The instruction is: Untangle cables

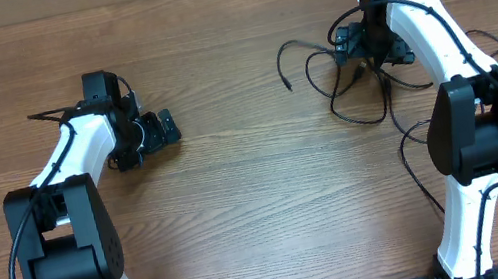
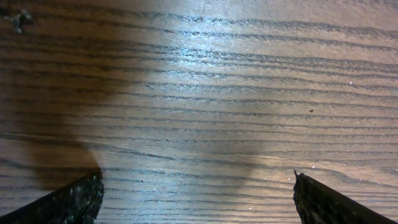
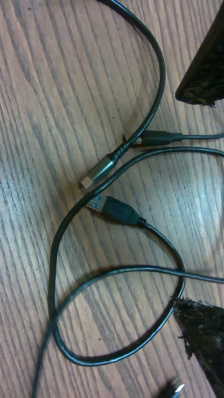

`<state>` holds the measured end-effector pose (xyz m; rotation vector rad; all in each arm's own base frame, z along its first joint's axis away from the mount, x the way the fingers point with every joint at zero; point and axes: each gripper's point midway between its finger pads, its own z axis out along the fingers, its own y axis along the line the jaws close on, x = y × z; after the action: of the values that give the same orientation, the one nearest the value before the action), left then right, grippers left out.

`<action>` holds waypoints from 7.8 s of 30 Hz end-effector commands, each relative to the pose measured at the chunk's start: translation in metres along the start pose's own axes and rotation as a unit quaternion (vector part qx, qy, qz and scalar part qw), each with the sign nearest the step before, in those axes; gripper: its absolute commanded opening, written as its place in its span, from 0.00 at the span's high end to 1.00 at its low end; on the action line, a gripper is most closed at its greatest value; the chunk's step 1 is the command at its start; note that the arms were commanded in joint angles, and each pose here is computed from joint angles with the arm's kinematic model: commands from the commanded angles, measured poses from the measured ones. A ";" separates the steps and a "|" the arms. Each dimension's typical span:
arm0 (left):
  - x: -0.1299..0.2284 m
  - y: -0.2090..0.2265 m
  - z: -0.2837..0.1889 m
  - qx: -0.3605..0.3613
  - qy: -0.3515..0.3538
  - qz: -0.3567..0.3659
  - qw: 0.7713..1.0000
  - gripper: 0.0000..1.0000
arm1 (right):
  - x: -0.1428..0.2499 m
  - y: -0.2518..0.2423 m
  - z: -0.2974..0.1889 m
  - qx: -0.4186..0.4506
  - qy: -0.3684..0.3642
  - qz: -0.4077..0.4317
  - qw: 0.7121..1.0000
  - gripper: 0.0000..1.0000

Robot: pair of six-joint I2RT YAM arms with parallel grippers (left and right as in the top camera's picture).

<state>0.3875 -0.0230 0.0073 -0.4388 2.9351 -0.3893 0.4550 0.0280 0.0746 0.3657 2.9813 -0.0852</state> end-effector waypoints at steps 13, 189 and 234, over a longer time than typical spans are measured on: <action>0.046 0.043 0.043 -0.060 0.082 -0.028 0.994 0.01 | -0.010 0.003 -0.024 -0.012 -0.031 0.005 0.999 0.00; 0.046 0.043 0.043 -0.060 0.083 -0.028 0.994 0.01 | 0.126 -0.065 -0.295 -0.157 -0.498 0.013 0.853 0.00; 0.046 0.043 0.043 -0.060 0.082 -0.028 0.994 0.00 | 0.182 -0.037 -0.184 -0.298 -0.683 -0.033 0.666 0.00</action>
<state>0.3875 -0.0230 0.0073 -0.4388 2.9351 -0.3893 0.2498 0.0489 0.2365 0.0150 1.3546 0.4102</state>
